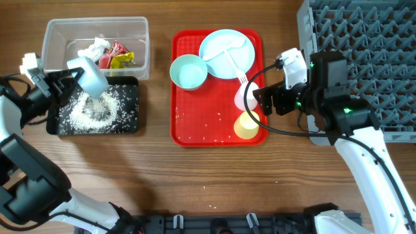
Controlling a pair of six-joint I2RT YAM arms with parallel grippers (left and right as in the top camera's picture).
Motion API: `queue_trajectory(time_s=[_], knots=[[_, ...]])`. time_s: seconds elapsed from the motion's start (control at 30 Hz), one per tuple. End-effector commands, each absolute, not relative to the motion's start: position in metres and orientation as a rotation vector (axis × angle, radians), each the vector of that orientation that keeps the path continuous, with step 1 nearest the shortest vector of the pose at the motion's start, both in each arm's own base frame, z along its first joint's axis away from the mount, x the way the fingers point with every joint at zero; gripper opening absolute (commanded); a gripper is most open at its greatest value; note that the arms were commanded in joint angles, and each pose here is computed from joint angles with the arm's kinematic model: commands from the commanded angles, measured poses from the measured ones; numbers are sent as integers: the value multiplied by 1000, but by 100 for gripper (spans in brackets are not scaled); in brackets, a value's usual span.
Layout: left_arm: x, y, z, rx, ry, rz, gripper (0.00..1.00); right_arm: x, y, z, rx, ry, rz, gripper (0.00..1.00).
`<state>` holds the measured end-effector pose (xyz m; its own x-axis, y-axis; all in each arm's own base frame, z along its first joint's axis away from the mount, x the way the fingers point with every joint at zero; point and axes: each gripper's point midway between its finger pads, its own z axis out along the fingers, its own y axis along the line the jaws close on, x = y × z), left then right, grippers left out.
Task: Sort waste into correct bins and load items into the dishwasher rack
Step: 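Tip the bowl over the black tray to pour out the rice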
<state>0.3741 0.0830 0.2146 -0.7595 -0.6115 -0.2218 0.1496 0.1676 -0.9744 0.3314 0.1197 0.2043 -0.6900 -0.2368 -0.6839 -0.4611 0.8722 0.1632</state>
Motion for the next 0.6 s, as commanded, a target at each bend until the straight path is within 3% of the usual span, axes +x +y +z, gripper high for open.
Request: queue_trajectory(time_s=[0.0, 0.57], knots=[[374, 86, 219, -413, 1808, -1666, 4, 334, 123, 208, -495, 2348, 454, 100], [374, 86, 219, -411, 1808, -1664, 4, 334, 123, 208, -475, 2355, 462, 100]])
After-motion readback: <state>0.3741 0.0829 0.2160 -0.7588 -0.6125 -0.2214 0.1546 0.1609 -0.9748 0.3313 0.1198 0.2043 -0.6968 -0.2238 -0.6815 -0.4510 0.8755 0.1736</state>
